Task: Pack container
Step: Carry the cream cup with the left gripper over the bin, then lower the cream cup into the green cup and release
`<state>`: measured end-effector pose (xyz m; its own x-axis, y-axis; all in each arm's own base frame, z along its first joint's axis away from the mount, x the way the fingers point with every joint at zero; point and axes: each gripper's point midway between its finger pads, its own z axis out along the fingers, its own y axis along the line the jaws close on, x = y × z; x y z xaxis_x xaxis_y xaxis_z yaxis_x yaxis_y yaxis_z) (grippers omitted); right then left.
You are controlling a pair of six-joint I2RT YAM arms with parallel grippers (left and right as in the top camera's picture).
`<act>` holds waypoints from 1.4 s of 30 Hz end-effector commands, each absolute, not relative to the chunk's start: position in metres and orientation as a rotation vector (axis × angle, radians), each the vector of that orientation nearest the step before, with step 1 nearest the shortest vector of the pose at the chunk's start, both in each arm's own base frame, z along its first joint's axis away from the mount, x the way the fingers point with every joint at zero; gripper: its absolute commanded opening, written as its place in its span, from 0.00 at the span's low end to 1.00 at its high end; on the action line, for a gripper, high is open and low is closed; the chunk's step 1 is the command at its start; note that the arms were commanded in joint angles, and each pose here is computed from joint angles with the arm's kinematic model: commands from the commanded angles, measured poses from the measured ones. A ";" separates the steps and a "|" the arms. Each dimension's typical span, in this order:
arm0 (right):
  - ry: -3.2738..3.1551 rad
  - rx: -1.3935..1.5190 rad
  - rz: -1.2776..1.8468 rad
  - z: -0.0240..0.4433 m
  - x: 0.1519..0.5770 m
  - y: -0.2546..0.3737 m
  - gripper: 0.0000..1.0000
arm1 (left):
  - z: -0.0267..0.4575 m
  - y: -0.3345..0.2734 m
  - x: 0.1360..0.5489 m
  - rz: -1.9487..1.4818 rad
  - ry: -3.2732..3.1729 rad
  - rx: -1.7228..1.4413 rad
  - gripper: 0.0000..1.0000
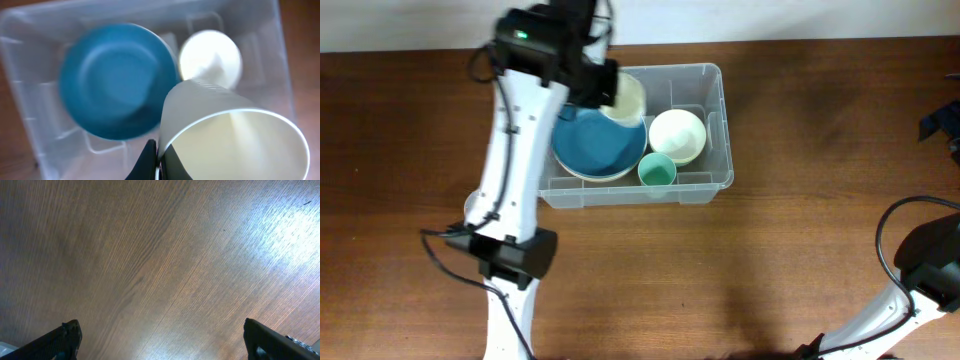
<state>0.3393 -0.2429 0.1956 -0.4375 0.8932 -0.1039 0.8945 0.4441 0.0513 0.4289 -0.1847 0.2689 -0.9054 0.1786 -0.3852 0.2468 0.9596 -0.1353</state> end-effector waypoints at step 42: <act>2.561 1.587 -0.043 0.202 0.335 -0.245 0.99 | 0.173 -0.241 0.394 -0.239 2.931 0.594 0.01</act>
<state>0.3393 -0.2429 0.1956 -0.4375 0.8932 -0.1037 0.8945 0.4442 0.0516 0.3965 -0.2407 0.1650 -0.9199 0.3615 -0.1520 0.3800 0.9175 -0.1177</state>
